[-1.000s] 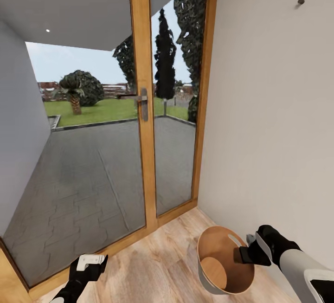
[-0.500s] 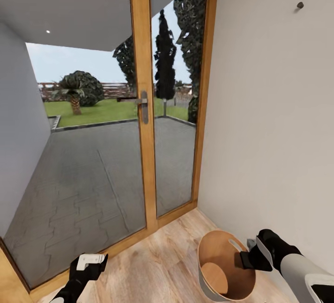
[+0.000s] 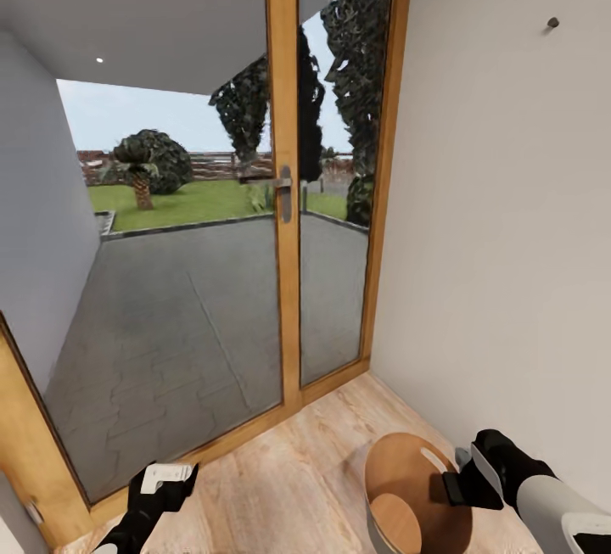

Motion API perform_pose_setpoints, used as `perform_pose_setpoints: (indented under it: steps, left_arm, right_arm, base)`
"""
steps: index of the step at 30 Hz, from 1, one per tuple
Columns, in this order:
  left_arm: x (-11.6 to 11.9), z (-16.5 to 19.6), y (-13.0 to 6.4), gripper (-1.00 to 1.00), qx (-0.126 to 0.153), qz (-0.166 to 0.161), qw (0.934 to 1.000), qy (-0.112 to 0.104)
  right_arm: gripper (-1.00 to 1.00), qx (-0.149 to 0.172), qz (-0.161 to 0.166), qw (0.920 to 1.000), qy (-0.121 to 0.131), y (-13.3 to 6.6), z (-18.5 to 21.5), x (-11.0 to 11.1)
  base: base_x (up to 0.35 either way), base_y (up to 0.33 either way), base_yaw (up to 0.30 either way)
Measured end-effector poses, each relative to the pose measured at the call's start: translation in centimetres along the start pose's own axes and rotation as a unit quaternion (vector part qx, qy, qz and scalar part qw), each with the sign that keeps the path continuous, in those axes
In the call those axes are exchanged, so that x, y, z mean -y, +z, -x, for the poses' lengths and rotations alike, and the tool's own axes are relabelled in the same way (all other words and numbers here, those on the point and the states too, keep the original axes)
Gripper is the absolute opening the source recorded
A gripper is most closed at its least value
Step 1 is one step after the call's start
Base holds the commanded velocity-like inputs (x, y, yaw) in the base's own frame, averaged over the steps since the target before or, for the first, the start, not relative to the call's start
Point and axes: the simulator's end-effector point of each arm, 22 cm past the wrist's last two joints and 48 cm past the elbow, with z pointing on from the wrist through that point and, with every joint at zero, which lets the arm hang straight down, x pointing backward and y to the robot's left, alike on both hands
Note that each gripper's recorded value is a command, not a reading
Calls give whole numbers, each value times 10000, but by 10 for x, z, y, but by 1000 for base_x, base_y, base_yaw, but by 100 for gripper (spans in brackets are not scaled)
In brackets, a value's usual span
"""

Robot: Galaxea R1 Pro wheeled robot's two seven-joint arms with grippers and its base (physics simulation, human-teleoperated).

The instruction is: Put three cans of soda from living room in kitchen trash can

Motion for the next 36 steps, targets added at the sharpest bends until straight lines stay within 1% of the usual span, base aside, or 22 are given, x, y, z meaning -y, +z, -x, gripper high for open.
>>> perform_pose_setpoints:
  steps: [16,29,33,36]
  left_arm:
    - [3,-1,0,100,-7,-22,10000,16]
    - [3,-1,0,100,-14,-25,10000,23]
    - [3,-1,0,100,-14,-23,10000,23]
    - [3,-1,0,100,-12,-20,10000,24]
  right_arm:
    - [-100,-12,0,10000,-12,1,-2,-1]
    - [-100,-11,-1,10000,-28,2,-2,-3]
    - [-100,-16,-20,10000,-59,2,-3,-3]
    - [-100,-14,9,10000,-34,3,-3,-5]
  base:
    - [-201,241,0]
    - [-254,231,1]
    - [-277,201,118]
    - [-281,194,200]
